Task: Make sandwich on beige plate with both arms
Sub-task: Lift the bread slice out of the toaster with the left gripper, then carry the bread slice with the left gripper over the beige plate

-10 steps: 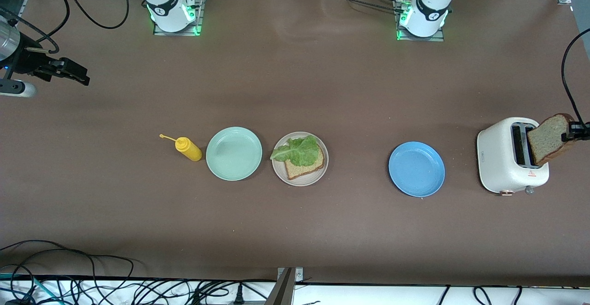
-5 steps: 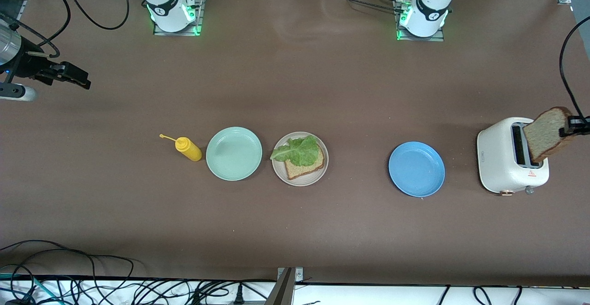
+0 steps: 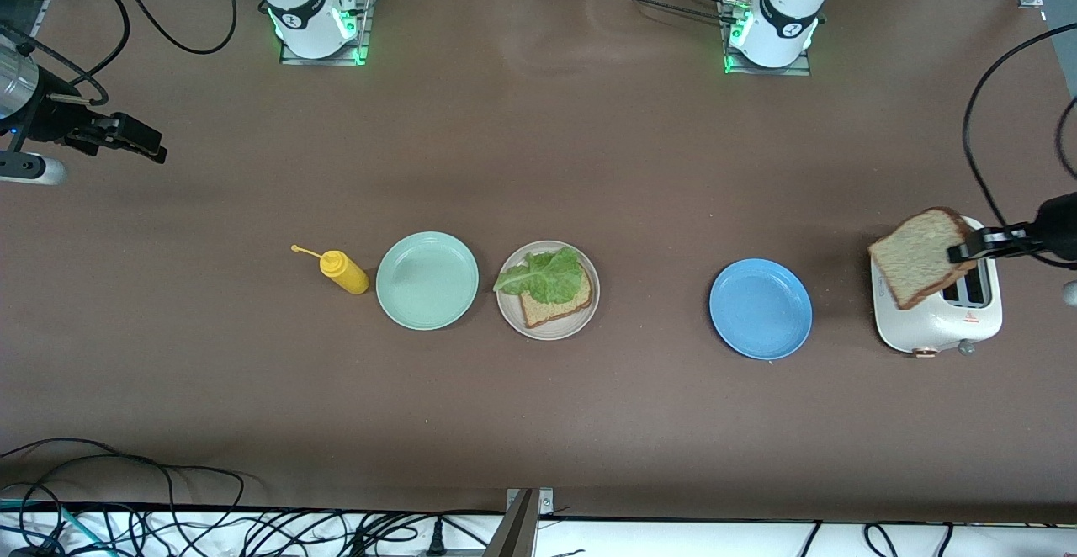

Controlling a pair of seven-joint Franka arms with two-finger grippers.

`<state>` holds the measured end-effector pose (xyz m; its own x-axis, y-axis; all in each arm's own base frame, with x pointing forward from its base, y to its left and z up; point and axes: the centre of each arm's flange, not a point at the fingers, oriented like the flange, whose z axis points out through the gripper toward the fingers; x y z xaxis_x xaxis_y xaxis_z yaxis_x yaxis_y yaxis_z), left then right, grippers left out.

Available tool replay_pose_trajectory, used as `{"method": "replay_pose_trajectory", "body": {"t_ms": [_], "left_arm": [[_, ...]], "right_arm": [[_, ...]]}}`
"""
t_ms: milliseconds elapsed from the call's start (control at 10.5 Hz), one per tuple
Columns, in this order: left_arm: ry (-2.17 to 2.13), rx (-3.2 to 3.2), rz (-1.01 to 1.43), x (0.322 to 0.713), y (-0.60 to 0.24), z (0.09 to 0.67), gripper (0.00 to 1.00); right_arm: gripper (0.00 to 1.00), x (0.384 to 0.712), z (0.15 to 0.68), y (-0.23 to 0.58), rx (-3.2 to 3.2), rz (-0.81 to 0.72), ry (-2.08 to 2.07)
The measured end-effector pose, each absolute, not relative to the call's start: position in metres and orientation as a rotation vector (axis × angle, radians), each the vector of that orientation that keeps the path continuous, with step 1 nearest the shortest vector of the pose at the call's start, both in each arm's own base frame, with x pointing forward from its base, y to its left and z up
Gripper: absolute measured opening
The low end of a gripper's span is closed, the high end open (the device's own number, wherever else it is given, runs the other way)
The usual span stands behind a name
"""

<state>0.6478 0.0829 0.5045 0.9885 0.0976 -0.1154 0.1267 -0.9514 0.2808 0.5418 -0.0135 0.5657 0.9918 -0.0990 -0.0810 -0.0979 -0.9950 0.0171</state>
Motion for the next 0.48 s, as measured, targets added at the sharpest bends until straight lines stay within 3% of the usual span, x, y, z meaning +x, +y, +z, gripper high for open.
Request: {"method": "replay_pose_trajectory", "body": {"t_ms": [477], "left_arm": [[0.260, 2.599, -0.222, 0.658, 0.003, 0.492, 0.09]], "right_arm": [[1.00, 0.542, 0.566, -0.014, 3.123, -0.128, -0.156]]}}
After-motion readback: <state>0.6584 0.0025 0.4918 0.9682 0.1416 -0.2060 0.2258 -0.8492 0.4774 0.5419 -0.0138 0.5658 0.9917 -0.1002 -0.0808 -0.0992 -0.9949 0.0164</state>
